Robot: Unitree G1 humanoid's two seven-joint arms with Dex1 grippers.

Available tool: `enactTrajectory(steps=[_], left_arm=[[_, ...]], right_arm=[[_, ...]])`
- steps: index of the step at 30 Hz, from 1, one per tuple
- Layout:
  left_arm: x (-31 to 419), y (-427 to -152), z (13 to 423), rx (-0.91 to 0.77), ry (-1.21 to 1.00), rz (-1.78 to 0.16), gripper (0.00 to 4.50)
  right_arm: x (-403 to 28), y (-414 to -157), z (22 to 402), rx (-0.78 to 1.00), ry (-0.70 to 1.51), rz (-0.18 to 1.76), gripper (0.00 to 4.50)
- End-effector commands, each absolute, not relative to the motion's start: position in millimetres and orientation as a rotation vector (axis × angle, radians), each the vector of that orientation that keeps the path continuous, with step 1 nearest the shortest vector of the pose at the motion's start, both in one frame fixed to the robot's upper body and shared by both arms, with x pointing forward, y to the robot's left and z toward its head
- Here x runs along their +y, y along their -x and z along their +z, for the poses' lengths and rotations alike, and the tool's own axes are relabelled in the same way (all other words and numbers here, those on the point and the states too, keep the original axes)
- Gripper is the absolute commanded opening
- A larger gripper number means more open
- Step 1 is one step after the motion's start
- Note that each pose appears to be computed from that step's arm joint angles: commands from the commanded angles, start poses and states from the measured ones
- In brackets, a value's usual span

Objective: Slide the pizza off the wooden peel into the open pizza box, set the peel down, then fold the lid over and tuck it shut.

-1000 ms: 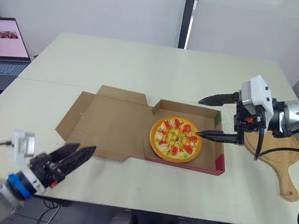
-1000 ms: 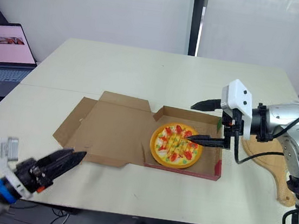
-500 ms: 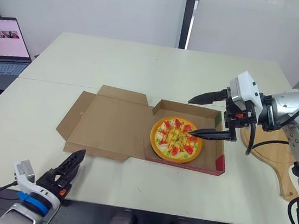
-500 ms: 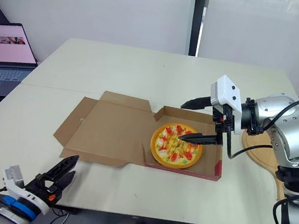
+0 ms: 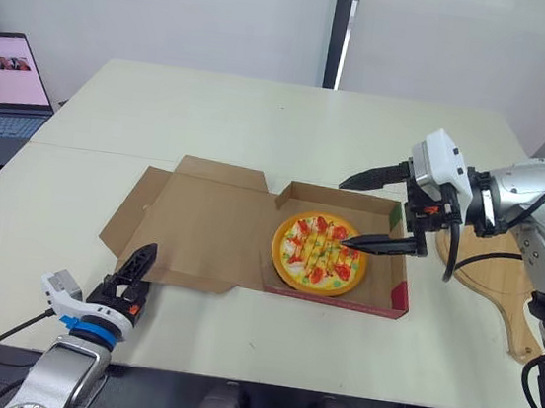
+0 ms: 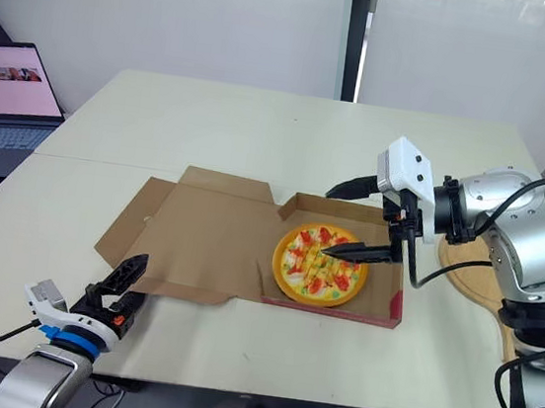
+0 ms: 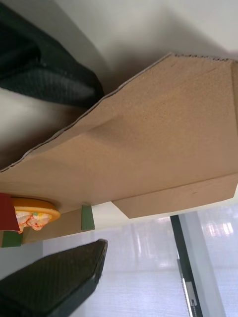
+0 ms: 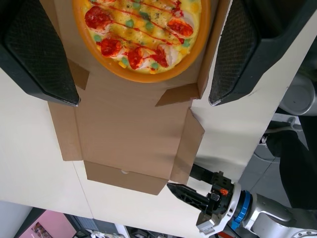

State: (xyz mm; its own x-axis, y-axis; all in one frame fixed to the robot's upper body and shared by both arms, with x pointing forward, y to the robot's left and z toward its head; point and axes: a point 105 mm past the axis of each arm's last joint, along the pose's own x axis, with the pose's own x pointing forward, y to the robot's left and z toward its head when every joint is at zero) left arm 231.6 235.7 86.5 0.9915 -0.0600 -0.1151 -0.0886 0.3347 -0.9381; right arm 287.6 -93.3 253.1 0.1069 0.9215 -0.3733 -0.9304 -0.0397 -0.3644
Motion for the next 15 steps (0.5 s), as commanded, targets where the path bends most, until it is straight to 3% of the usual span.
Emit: enactTrajectory(steps=[1, 10, 15], left_arm=[[234.2, -229.9, 92.9, 0.120, 1.238, 0.007, 2.90], [235.1, -225.4, 94.6, 0.115, 1.223, 0.028, 0.07], [233.7, -226.3, 99.3, 0.114, 1.198, 0.010, 0.03]], right_arm=[[-91.6, -283.6, 262.4, -0.019, 0.631, 1.500, 4.50], [-89.7, -286.2, 263.7, -0.033, 0.623, 1.486, 4.50], [-88.6, -290.4, 262.7, -0.043, 0.621, 1.456, 4.50]])
